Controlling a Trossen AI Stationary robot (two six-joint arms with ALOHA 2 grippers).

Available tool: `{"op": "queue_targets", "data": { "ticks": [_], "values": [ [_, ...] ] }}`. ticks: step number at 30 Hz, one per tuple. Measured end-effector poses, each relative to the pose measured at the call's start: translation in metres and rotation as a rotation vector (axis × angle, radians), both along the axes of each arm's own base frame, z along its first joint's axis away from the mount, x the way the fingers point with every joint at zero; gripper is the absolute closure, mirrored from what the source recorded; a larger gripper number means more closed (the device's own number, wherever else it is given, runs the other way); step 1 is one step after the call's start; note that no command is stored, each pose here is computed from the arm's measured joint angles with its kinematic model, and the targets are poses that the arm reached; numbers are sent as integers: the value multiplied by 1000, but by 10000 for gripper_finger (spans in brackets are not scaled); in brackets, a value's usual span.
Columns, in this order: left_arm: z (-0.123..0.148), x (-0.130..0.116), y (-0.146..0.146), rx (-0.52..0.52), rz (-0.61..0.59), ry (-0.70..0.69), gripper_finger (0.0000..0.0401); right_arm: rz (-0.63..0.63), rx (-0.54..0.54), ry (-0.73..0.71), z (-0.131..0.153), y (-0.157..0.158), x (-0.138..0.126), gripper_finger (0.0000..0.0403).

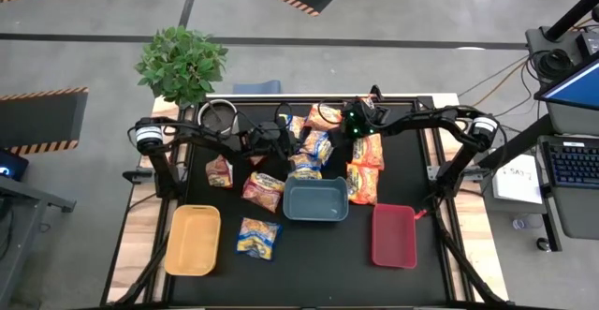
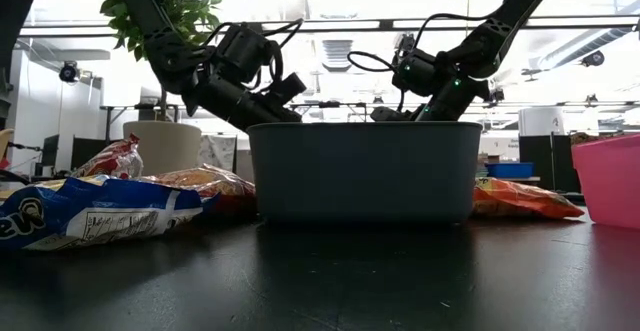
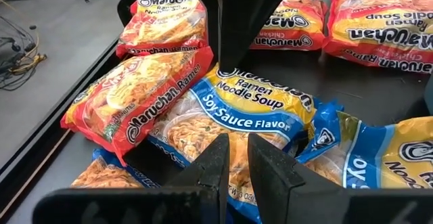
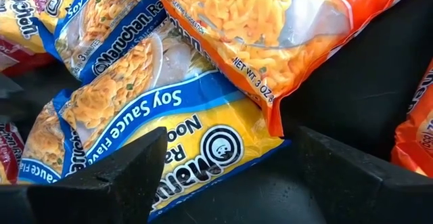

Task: Sort Maruchan noodles
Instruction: Put the top right blue noodle pack into the blue bin

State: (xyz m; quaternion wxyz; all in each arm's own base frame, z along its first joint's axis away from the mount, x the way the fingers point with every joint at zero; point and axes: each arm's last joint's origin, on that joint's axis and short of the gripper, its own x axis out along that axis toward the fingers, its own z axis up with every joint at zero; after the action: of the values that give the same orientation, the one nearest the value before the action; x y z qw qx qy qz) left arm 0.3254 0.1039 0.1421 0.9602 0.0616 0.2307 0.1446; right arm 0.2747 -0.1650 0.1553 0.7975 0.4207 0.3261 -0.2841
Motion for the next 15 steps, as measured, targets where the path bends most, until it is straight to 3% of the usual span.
{"op": "queue_targets", "data": {
  "ticks": [7,15],
  "values": [
    [-1,1,0,-10,6,-19,363,0,0,0,0,0,0,94],
    [-23,5,0,-22,2,19,363,2,2,-1,0,0,0,80]
  ]
}}
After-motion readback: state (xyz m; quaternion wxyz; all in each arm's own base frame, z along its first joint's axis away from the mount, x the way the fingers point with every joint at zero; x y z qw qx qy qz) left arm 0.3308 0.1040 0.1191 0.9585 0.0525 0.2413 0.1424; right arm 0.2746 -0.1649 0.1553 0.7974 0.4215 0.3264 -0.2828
